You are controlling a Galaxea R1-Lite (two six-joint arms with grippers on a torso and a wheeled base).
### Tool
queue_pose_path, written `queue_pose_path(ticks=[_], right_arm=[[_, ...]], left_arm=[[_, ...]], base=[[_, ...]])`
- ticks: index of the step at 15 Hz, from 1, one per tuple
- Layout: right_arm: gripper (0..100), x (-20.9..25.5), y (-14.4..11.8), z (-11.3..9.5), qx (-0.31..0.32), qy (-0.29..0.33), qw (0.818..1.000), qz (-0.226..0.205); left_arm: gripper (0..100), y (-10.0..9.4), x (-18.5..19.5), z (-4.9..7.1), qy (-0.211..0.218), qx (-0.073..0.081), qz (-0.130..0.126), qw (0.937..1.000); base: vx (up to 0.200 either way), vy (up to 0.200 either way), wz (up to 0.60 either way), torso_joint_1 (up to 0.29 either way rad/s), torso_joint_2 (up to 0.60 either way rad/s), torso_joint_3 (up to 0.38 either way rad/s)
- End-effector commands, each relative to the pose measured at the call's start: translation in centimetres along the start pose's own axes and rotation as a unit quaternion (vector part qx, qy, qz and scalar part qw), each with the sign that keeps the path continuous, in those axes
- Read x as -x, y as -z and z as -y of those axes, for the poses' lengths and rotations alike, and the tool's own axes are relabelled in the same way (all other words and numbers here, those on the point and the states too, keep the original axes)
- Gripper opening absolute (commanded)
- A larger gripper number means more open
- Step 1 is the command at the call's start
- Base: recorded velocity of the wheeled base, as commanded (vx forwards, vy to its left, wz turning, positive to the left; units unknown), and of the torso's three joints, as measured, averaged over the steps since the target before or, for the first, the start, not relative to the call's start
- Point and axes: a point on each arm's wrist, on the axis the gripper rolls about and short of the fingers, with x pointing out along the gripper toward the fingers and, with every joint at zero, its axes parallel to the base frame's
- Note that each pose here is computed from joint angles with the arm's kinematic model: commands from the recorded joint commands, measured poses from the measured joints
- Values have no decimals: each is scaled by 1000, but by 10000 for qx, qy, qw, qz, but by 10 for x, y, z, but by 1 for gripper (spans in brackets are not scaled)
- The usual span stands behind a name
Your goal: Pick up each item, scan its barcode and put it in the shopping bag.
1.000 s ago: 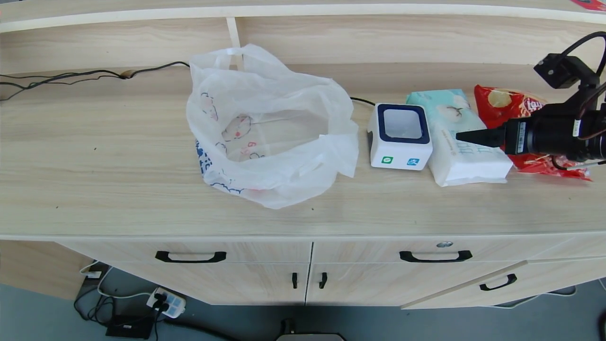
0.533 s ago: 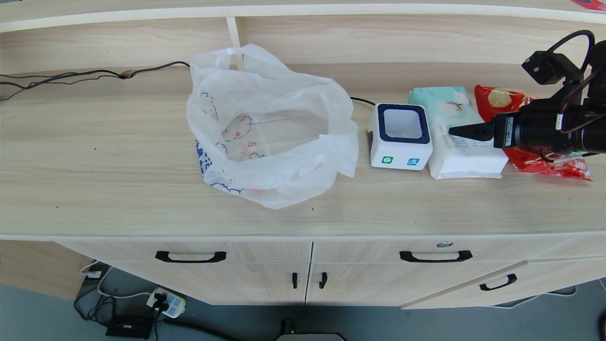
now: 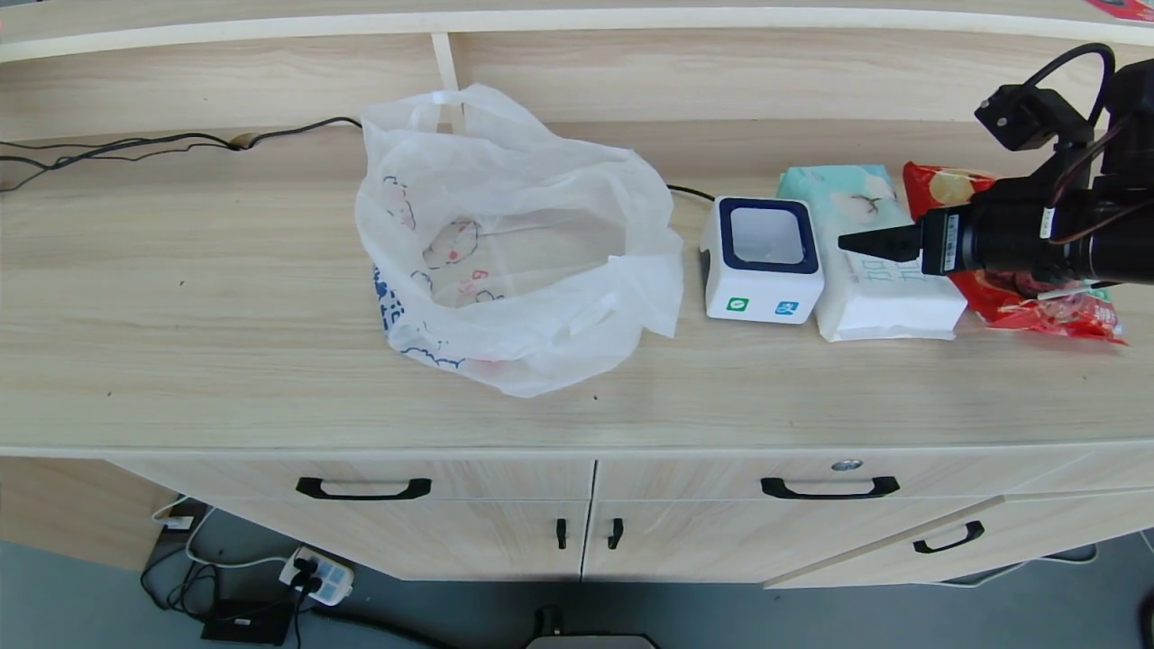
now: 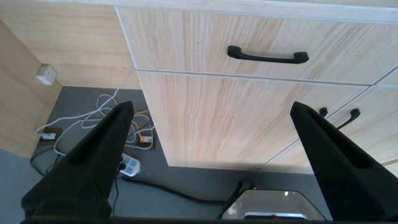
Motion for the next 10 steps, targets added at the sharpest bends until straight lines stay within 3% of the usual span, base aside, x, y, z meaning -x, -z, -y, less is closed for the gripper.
queue_pose_path(ticks=[1, 10], right_arm=[[100, 0, -2, -7, 41, -80, 10000, 24], [100, -15, 7, -2, 148, 284, 9992, -235]], left_arm=[[100, 0, 0, 0, -3, 0, -6, 10000], [100, 0, 0, 0, -3, 0, 1, 10000]], base=[[0, 0, 0, 0, 0, 0], [0, 0, 0, 0, 0, 0]])
